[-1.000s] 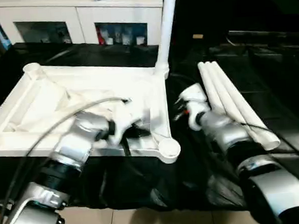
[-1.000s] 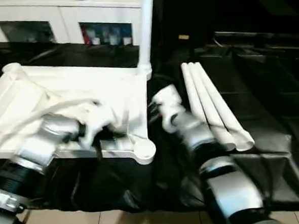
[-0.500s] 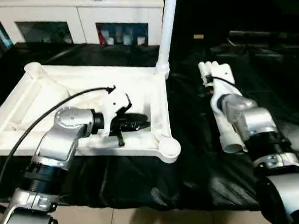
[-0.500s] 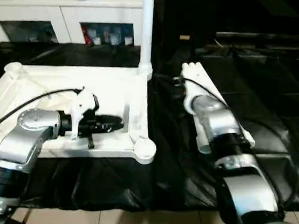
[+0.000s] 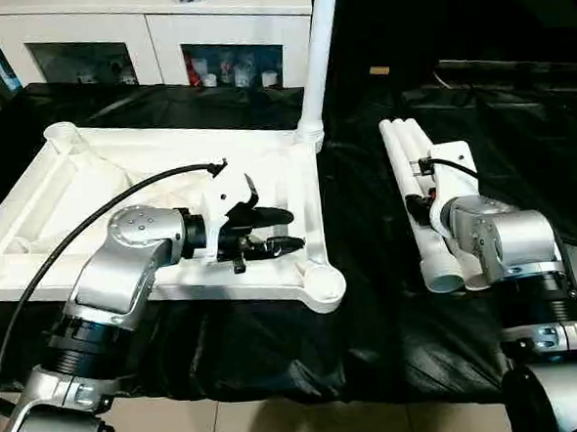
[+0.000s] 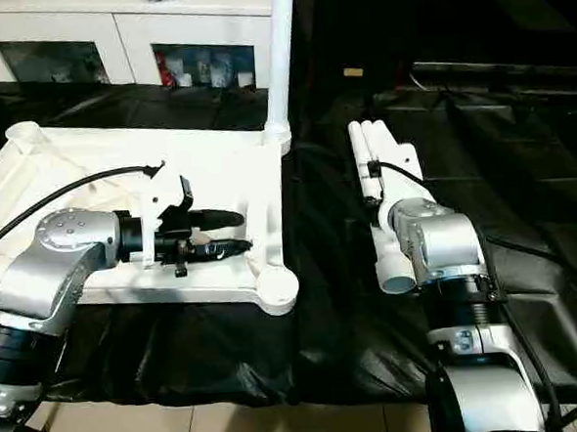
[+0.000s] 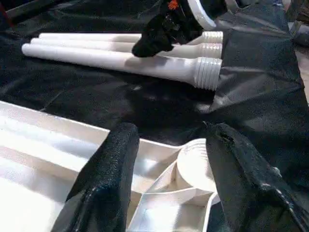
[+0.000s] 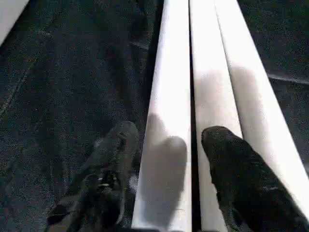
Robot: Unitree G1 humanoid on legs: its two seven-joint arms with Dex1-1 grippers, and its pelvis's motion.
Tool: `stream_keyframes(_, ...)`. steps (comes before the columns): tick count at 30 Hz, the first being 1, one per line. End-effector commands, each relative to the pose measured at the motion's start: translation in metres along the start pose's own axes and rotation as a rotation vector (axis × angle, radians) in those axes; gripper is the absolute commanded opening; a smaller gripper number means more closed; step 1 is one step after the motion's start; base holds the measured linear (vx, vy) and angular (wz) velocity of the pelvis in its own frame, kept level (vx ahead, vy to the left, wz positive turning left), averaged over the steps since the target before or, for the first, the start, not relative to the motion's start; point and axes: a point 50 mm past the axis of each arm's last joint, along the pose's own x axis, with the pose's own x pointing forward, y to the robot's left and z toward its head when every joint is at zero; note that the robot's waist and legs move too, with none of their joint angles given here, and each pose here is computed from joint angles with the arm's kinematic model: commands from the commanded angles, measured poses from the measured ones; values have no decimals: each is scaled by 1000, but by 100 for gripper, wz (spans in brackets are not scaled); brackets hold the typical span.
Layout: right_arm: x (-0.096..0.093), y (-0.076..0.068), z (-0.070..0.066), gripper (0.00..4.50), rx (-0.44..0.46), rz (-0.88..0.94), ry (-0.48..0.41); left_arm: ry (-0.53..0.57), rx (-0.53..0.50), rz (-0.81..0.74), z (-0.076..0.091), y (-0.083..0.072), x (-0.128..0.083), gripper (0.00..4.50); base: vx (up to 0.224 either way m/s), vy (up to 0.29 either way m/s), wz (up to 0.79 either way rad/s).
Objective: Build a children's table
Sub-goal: Pick table leg
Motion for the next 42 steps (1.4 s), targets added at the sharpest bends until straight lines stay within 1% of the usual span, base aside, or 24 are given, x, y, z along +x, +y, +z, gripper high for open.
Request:
stream_keyframes(1, -1, -4, -9, 291, 30, 5, 42, 8, 9, -14, 1, -3, 0, 286, 0, 0, 0)
stream_keyframes(2, 0, -3, -13, 291, 35, 19, 72, 15, 17, -17, 1, -4, 0, 286, 0, 0, 0)
stream_keyframes(4, 1, -2, -17, 309, 34, 24, 96, 20, 21, -20, 0, -4, 0, 298, 0, 0, 0)
stream_keyframes(7, 2, -1, -28, 309, 44, 36, 165, 31, 19, -52, -1, -7, 1, 298, 0, 0, 0)
stream_keyframes(11, 2, 0, -32, 309, 75, 50, 193, 32, 17, -67, -1, -9, 1, 298, 0, 0, 0)
stream_keyframes(16, 3, 1, -36, 309, 108, 86, 228, 36, 26, -59, 0, -8, 1, 298, 0, 0, 0)
stream_keyframes(18, 3, 0, -38, 284, 124, 91, 238, 34, 31, -54, 0, -7, 1, 305, 0, 0, 0)
stream_keyframes(19, 4, 0, -39, 284, 135, 94, 241, 35, 35, -51, 0, -7, 1, 305, 0, 0, 0)
stream_keyframes(21, 4, -2, -40, 252, 151, 98, 247, 35, 38, -49, 1, -6, 2, 305, 0, 0, 0)
stream_keyframes(22, 4, -2, -40, 252, 151, 98, 248, 35, 38, -49, 1, -6, 2, 305, 0, 0, 0)
stream_keyframes(24, 5, -3, -41, 229, 156, 97, 252, 37, 39, -48, 1, -6, 1, 305, 0, 0, 0)
stream_keyframes(25, 5, -3, -42, 229, 158, 97, 253, 37, 40, -48, 1, -6, 1, 305, 0, 0, 0)
stream_keyframes(28, 6, -3, -43, 196, 178, 103, 257, 36, 41, -45, 1, -6, 0, 305, 0, 0, 0)
stream_keyframes(31, 7, -4, -44, 190, 195, 100, 256, 29, 44, -36, 1, -5, 0, 305, 0, 0, 0)
stream_keyframes(32, 7, -5, -44, 188, 215, 94, 246, 29, 47, -27, 2, -3, -1, 305, 0, 0, 0)
stream_keyframes(35, 8, -6, -44, 186, 221, 95, 232, 26, 46, -19, 2, -2, -1, 305, 0, 0, 0)
stream_keyframes(37, 10, -7, -42, 186, 236, 100, 183, 15, 45, 5, 4, 0, 0, 305, 0, 0, 0)
stream_keyframes(39, 10, -7, -34, 186, 303, 130, 95, -26, 40, 61, 7, 5, 3, 305, 0, 0, 0)
stream_keyframes(40, 9, -7, -32, 186, 319, 140, 70, -39, 38, 85, 9, 8, 3, 305, 0, 0, 0)
stream_keyframes(42, 6, -7, -15, 186, 399, 217, -110, -106, 16, 205, 18, 21, 6, 305, 0, 0, 0)
